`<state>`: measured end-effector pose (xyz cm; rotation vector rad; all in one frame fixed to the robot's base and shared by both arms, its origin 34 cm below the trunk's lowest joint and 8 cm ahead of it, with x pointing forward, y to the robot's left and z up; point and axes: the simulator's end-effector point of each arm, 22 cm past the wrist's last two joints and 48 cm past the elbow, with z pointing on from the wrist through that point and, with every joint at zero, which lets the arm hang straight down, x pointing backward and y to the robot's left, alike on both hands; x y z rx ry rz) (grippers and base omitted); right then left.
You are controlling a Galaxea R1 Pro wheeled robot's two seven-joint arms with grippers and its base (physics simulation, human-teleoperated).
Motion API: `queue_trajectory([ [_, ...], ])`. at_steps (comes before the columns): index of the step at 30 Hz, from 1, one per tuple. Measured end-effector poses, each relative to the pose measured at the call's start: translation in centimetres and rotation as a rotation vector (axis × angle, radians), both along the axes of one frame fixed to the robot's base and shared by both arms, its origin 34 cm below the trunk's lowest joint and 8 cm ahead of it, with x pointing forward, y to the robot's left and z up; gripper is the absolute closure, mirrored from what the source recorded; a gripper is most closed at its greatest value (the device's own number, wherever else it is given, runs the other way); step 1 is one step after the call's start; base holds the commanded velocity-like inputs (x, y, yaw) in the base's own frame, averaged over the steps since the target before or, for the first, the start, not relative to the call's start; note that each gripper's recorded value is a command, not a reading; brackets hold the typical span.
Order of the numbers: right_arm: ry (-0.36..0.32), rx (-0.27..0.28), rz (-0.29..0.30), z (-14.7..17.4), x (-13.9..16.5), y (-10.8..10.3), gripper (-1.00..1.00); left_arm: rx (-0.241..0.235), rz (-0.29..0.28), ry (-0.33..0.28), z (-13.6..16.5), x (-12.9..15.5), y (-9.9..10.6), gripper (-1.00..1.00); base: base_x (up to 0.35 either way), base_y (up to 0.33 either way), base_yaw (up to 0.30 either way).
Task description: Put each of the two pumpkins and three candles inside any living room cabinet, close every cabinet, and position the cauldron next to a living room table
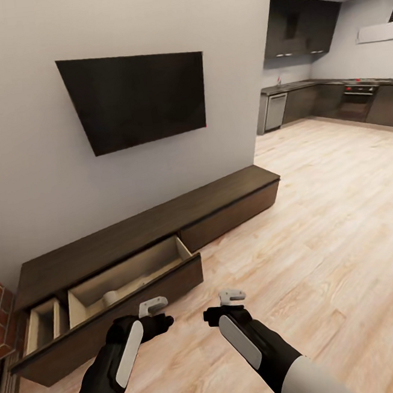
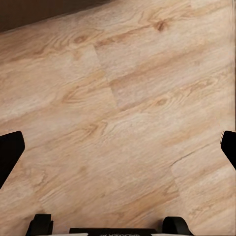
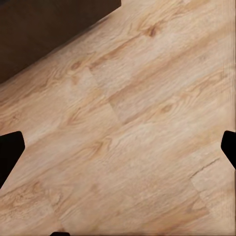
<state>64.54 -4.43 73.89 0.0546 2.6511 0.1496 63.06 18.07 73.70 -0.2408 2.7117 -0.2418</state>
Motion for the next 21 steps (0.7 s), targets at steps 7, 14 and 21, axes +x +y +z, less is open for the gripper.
queue_trajectory([
  [7, -0.004, 0.001, -0.001, 0.20, 0.08, 0.01, -1.00, 0.001, 0.000, -0.004, 0.19, 0.08, 0.03, -1.00, -0.027, 0.000, -0.269],
  [14, -0.008, 0.000, 0.000, 0.39, 0.15, -0.01, -1.00, 0.001, -0.001, -0.007, 0.36, 0.13, 0.00, -1.00, -0.001, 0.000, -0.269],
  [21, -0.012, -0.001, 0.000, 0.57, 0.21, -0.01, -1.00, 0.001, 0.000, -0.011, 0.56, 0.22, 0.03, -1.00, -0.041, 0.000, -0.269],
])
